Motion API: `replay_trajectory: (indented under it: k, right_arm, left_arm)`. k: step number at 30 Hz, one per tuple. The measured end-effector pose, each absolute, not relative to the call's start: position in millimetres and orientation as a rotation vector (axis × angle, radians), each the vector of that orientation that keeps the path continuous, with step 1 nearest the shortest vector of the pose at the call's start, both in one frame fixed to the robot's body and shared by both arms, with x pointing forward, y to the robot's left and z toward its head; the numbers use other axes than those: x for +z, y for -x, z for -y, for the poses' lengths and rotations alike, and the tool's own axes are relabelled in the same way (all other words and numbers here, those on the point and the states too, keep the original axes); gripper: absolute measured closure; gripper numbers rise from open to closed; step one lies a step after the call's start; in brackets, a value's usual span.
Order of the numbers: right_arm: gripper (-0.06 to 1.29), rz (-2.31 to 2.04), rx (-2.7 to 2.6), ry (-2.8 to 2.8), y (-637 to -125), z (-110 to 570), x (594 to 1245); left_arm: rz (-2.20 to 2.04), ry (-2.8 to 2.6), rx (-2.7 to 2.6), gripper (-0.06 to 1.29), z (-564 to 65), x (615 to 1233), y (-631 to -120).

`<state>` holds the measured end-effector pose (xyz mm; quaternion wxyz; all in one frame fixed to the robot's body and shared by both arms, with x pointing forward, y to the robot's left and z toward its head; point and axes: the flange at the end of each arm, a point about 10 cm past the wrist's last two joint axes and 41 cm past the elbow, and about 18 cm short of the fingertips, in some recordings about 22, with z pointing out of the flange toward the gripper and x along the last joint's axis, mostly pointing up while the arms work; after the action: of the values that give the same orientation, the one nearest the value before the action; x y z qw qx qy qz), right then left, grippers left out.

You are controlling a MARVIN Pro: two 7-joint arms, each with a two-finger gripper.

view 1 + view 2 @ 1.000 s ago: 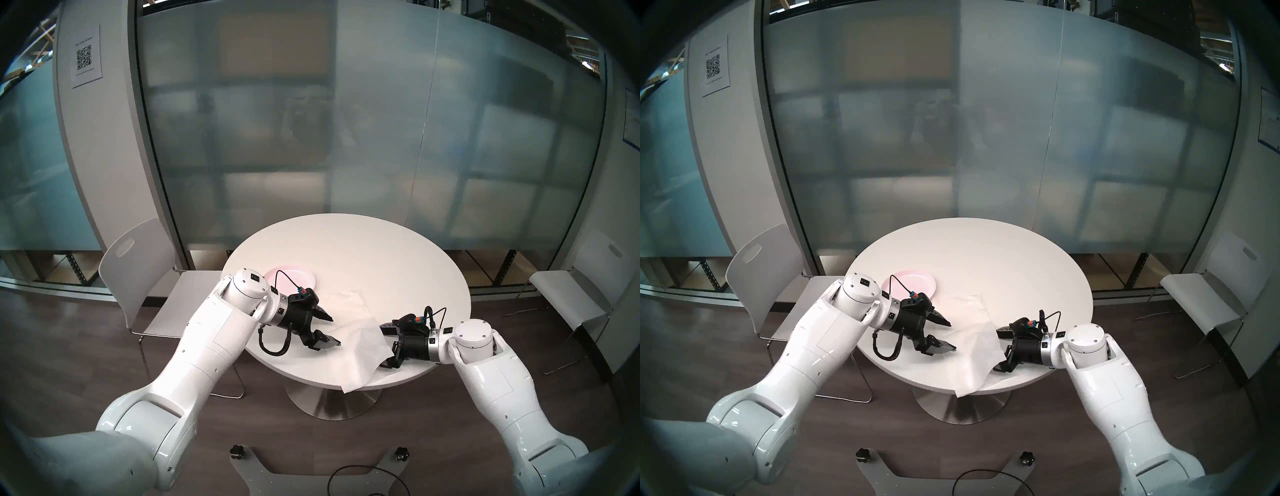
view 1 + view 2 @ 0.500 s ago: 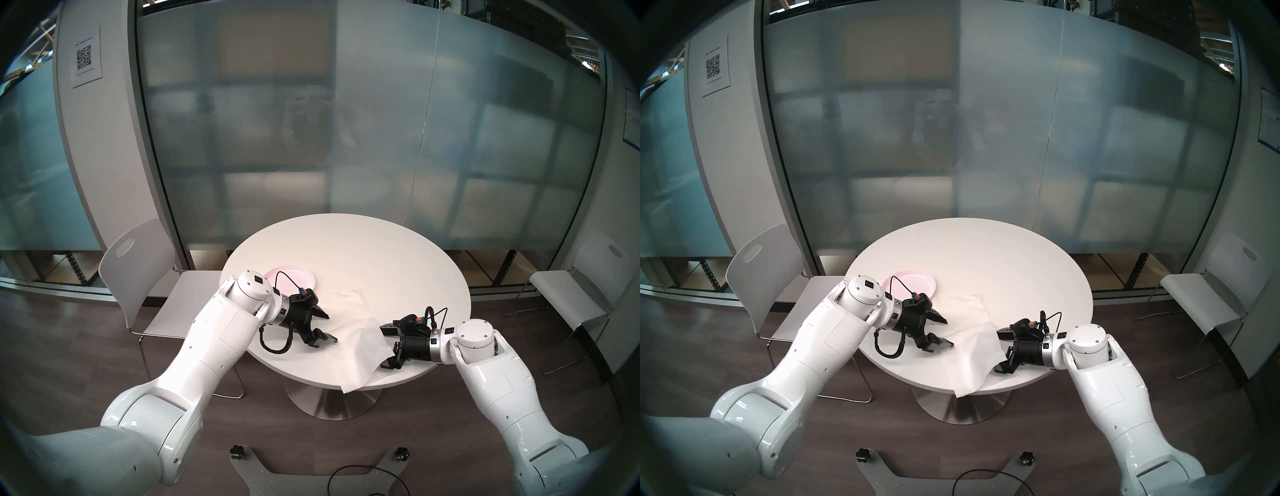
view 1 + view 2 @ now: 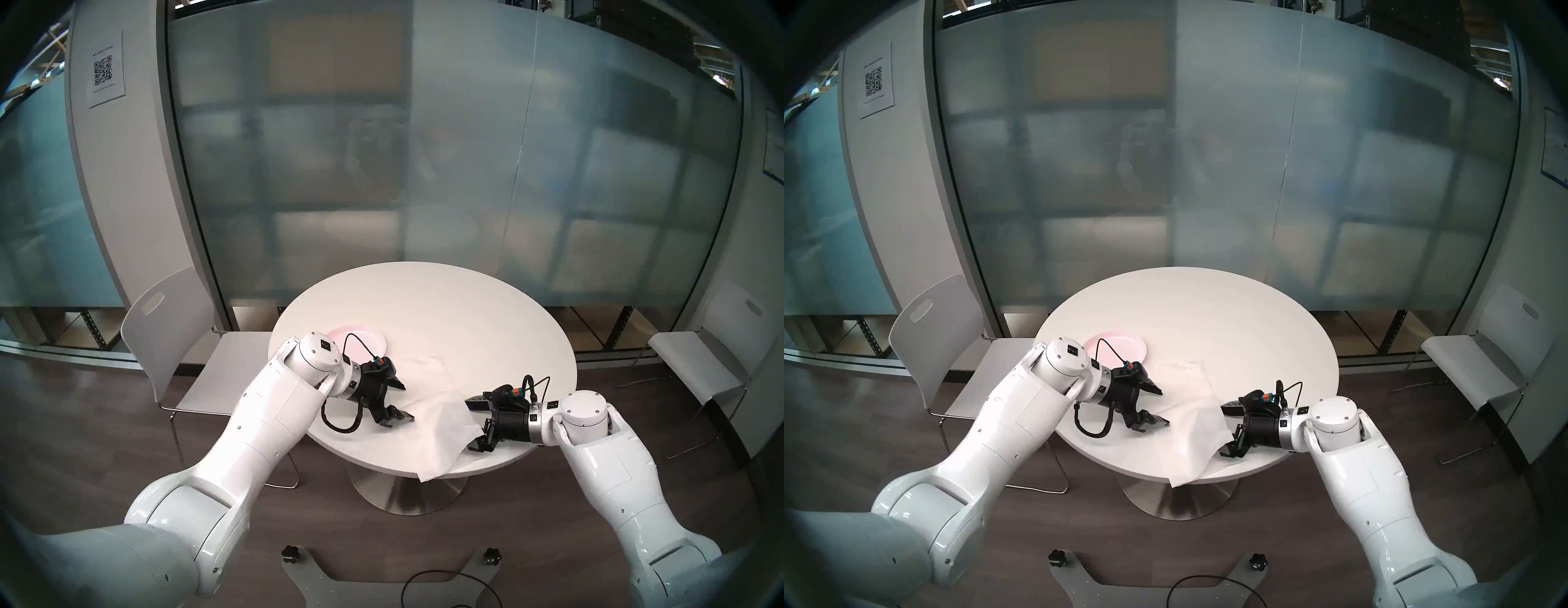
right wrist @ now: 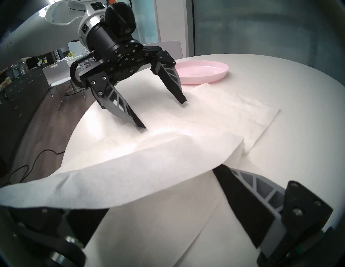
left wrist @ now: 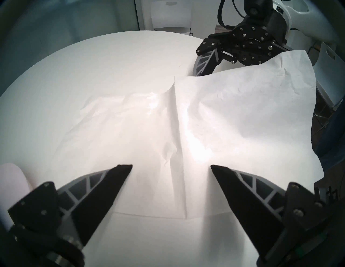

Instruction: Fold the napkin in half twice and place it beside the plate

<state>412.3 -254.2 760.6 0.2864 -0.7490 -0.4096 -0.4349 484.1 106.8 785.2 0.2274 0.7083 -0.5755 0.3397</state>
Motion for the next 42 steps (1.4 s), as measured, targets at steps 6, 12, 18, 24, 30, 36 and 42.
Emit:
replay_trajectory:
  k: [6, 12, 18, 24, 30, 36, 42]
  right_arm:
    - [0.01, 1.096, -1.162, 2.001, -413, 255, 761]
    - [0.01, 1.097, -1.161, 2.001, -413, 256, 761]
    - [0.01, 1.096, -1.163, 2.002, -413, 257, 761]
    - [0.01, 1.096, -1.163, 2.005, -411, 260, 762]
    - [0.01, 1.095, -1.148, 2.024, -404, 271, 761]
    - [0.01, 1.087, -1.123, 2.056, -393, 286, 760]
    - [0.01, 1.089, -1.111, 2.071, -385, 297, 764]
  left_arm:
    - [1.604, -1.96, 0.918, 0.03, -107, 783, -482]
    - [1.591, -1.973, 0.871, 0.03, -110, 782, -484]
    - [1.585, -1.974, 0.833, 0.03, -113, 783, -488]
    - [1.592, -1.971, 0.8, 0.03, -116, 785, -492]
    - [1.63, -1.956, 0.773, 0.03, -116, 787, -497]
    - [1.676, -1.94, 0.751, 0.03, -118, 789, -503]
    - [1.709, -1.922, 0.732, 0.03, -121, 791, -507]
